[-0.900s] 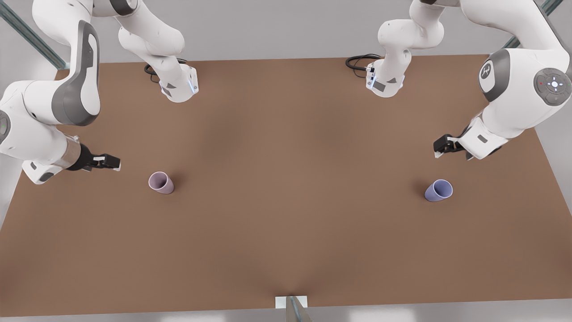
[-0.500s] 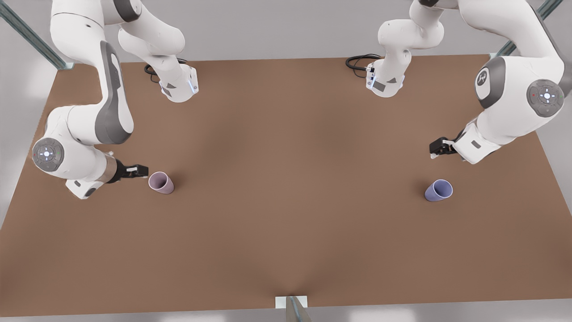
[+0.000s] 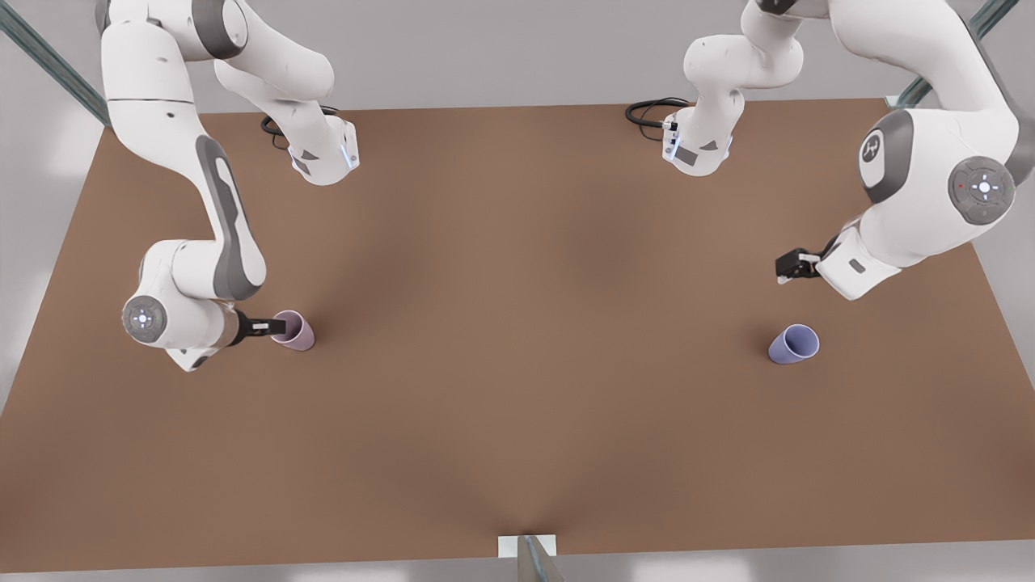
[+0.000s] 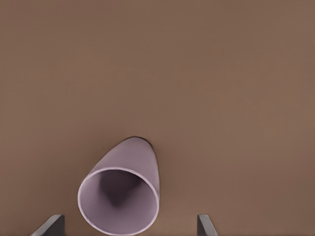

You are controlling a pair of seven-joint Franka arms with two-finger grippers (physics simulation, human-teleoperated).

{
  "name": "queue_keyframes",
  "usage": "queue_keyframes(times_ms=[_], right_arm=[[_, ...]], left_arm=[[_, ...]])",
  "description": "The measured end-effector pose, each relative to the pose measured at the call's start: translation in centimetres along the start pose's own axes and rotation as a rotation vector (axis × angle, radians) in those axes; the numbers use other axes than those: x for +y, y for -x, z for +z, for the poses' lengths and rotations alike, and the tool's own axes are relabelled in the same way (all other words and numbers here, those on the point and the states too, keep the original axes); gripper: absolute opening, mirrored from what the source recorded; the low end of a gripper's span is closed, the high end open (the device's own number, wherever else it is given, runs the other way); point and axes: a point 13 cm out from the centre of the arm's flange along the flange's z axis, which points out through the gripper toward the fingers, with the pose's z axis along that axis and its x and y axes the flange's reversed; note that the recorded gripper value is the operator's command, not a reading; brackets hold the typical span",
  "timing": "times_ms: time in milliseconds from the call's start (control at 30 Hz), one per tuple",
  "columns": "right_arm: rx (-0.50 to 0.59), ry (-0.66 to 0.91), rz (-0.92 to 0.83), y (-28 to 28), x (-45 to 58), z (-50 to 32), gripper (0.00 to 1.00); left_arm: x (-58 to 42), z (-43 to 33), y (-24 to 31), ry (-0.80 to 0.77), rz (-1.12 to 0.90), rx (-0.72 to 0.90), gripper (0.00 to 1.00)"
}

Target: Stack the cups, with the pink cup at the bottom and the purple cup at the top

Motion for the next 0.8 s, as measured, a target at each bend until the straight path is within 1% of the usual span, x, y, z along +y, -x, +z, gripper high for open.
queue_keyframes(times_ms=[133,300,400,500,667,700,800], right_arm=[[0.006,0.0,0.0,-1.0,-0.1,2.6,0.99],[0.007,0.002,0.005,-1.5,-0.6,4.8,0.93],[-0.002,0.002,0.005,-1.3,-0.7,5.4,0.8],[-0.003,0.003,0.003,-1.0,-0.7,5.9,0.72],[0.004,0.008,0.003,-0.5,-0.7,7.7,0.69],[0.004,0.009,0.003,-0.5,-0.7,7.9,0.65],[-0.002,0.01,0.003,-0.3,-0.8,8.1,0.4]], left_arm=[[0.3,-0.2,-0.1,0.012,-0.001,0.0,1.0],[0.4,-0.1,-0.2,0.017,0.0,0.006,1.0],[0.5,0.0,-0.2,0.018,0.0,0.009,1.0],[0.5,0.1,-0.2,0.019,0.0,0.012,1.0],[0.5,0.1,-0.4,0.019,0.001,0.015,1.0],[0.5,0.1,-0.4,0.019,0.002,0.016,1.0],[0.4,0.2,-0.5,0.019,0.002,0.02,1.0]])
